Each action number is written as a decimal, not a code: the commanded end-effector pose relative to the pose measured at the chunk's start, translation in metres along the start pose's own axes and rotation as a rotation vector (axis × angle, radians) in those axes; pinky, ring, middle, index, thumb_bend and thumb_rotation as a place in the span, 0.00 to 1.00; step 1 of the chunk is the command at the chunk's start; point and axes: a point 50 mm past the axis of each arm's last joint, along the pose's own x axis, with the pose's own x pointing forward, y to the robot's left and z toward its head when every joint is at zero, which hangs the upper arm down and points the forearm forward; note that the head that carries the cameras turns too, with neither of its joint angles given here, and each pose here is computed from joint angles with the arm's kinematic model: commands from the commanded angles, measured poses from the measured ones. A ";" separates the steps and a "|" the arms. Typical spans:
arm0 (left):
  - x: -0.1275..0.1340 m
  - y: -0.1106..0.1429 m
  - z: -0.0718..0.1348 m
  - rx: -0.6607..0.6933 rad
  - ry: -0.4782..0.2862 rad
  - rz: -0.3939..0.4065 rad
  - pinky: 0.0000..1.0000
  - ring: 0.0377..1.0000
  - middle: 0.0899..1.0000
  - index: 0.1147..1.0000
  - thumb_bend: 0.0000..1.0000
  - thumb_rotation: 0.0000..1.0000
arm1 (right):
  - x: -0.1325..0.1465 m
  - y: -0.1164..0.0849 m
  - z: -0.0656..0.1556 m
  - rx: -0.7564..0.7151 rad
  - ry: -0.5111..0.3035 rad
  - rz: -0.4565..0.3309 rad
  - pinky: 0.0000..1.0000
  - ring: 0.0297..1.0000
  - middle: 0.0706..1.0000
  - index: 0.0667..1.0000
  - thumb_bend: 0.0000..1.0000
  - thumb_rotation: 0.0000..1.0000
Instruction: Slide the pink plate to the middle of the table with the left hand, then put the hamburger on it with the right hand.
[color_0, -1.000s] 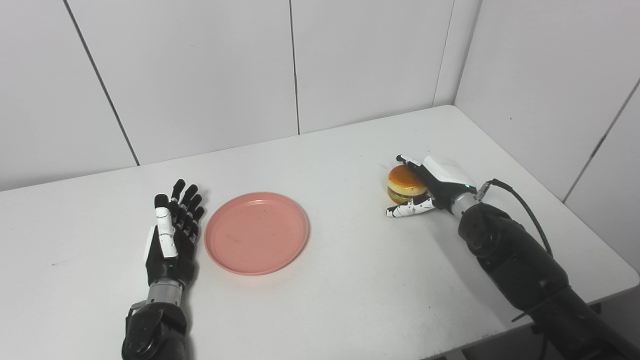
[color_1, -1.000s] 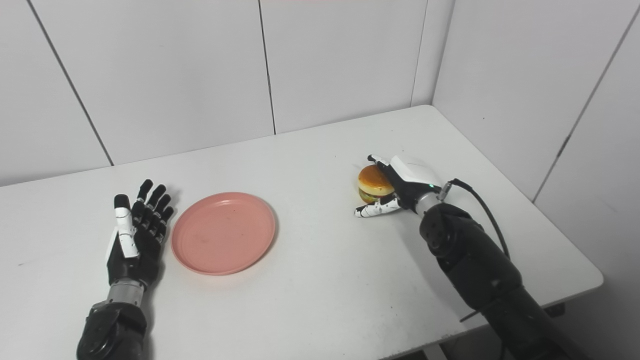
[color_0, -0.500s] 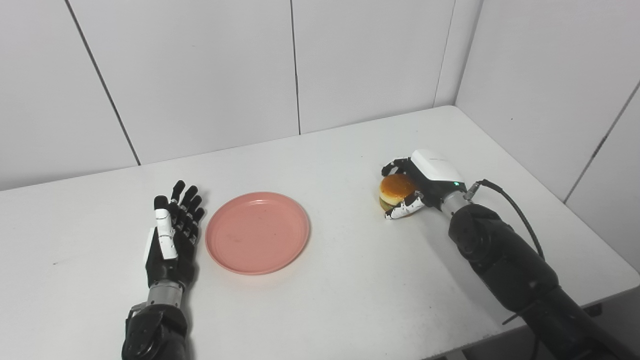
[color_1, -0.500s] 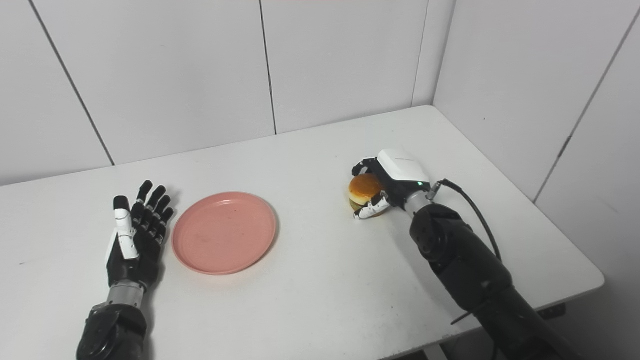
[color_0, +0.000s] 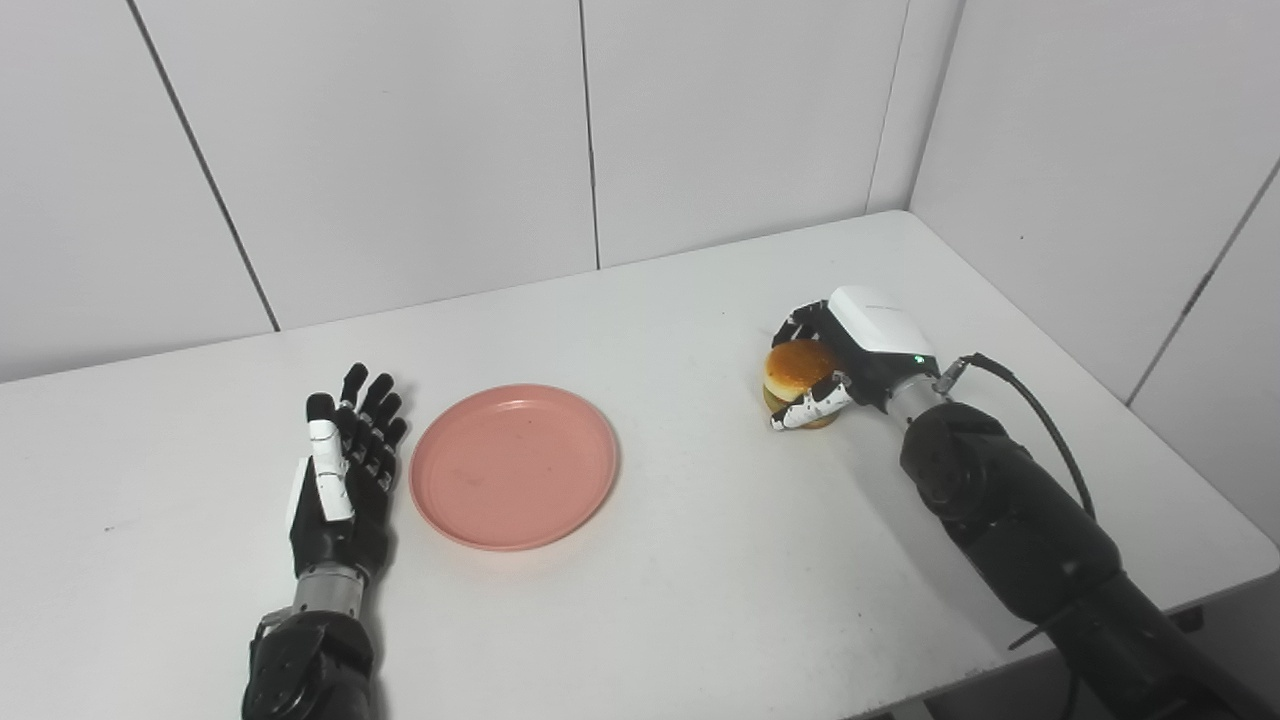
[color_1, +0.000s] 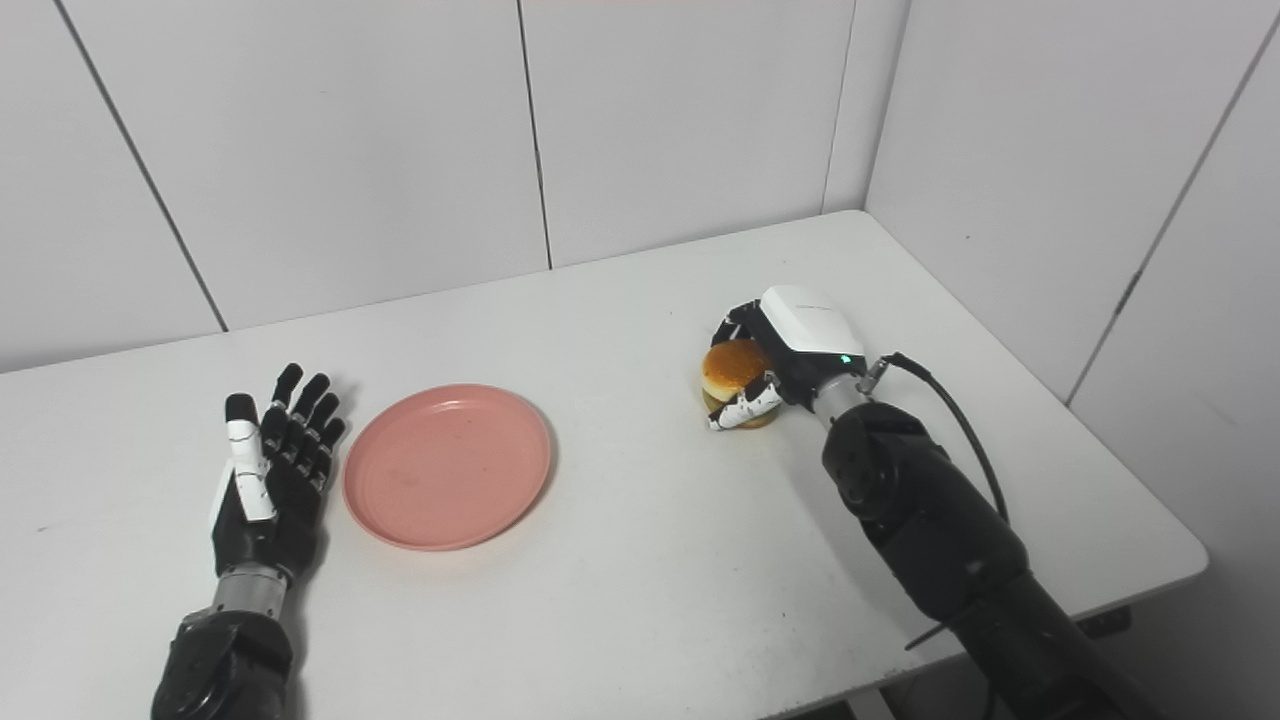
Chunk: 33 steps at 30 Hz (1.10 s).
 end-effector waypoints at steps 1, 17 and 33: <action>-0.007 -0.002 -0.007 -0.006 0.019 0.004 0.99 0.98 0.95 0.95 0.82 1.00 | 0.007 -0.026 0.018 -0.001 -0.080 -0.103 0.19 0.26 0.43 0.45 0.52 0.00; -0.009 -0.016 -0.007 0.014 0.030 0.018 0.95 0.96 0.94 0.94 0.79 1.00 | 0.011 -0.033 0.119 0.124 -0.333 -0.100 0.20 0.26 0.43 0.45 0.52 0.00; -0.007 -0.025 -0.010 0.028 0.016 0.026 0.96 0.96 0.94 0.94 0.78 1.00 | 0.037 -0.011 0.190 0.133 -0.511 -0.016 0.26 0.32 0.36 0.48 0.52 0.00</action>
